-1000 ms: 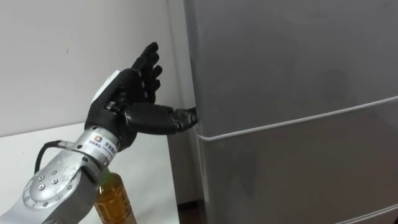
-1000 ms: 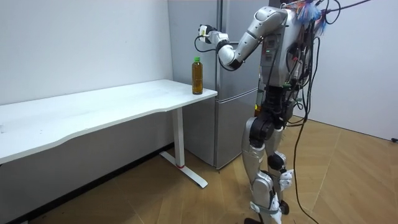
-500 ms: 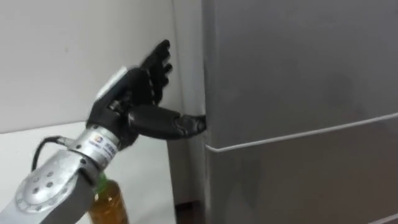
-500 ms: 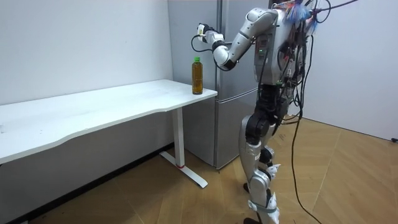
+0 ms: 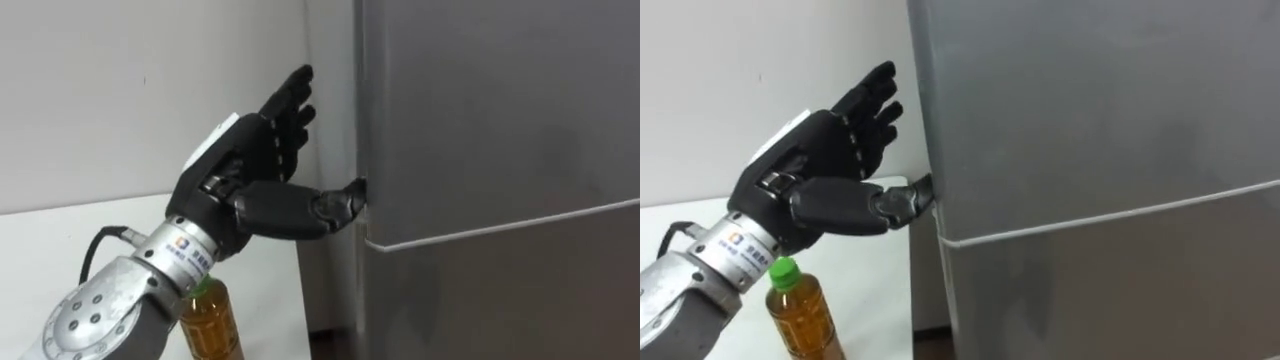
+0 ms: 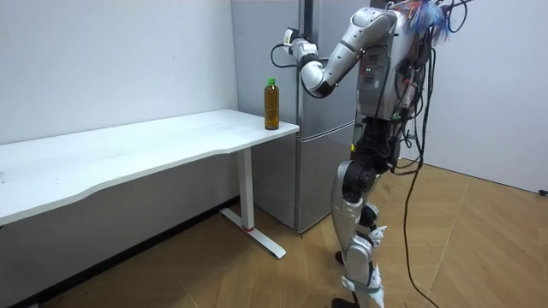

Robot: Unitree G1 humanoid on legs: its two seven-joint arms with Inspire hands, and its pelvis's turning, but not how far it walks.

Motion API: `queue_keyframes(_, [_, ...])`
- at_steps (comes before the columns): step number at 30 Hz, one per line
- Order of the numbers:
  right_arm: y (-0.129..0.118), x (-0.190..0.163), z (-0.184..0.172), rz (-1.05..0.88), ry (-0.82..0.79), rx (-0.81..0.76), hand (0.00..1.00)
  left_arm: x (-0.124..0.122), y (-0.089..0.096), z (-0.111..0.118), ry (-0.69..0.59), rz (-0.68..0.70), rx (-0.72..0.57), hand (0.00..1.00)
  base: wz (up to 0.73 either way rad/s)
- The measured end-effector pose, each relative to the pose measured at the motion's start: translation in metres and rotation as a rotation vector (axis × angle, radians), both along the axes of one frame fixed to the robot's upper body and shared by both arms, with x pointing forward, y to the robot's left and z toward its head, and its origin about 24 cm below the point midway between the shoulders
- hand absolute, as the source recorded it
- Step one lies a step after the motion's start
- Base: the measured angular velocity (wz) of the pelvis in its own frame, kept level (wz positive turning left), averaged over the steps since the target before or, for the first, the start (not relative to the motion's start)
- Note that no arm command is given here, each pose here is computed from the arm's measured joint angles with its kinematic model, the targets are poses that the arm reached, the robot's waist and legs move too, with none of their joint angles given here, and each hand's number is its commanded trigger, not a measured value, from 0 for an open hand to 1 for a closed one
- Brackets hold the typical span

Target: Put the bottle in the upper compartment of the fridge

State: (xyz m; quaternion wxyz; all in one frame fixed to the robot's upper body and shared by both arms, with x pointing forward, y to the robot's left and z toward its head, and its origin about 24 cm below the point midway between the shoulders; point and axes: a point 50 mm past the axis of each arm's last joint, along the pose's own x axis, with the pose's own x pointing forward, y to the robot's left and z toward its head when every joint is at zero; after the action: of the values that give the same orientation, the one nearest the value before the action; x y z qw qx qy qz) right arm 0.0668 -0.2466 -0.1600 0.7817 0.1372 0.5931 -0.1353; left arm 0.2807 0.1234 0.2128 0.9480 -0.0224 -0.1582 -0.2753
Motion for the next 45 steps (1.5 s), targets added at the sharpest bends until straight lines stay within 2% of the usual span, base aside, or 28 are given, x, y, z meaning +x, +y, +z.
queue_keyframes(9, [0.0, -0.003, 0.0, 0.004, -0.008, -0.005, 0.0, -0.014, -0.024, 0.004, -0.047, -0.225, -0.03, 0.0, -0.01])
queue_keyframes(17, [0.0, -0.004, -0.001, 0.007, -0.018, -0.01, 0.0, -0.028, -0.045, 0.007, -0.057, -0.436, -0.11, 0.0, -0.01])
queue_keyframes(22, [0.001, -0.003, -0.001, 0.007, -0.026, -0.013, 0.0, -0.037, -0.048, 0.011, -0.106, -0.486, -0.119, 0.0, -0.03])
queue_keyframes(32, [0.003, -0.004, -0.001, 0.0, -0.033, -0.008, 0.0, -0.048, -0.064, 0.003, -0.091, -0.592, -0.107, 0.0, 0.0])
queue_keyframes(45, [0.005, -0.001, -0.001, 0.028, -0.045, -0.015, 0.0, -0.051, -0.069, 0.002, -0.099, -0.618, -0.114, 0.0, 0.0])
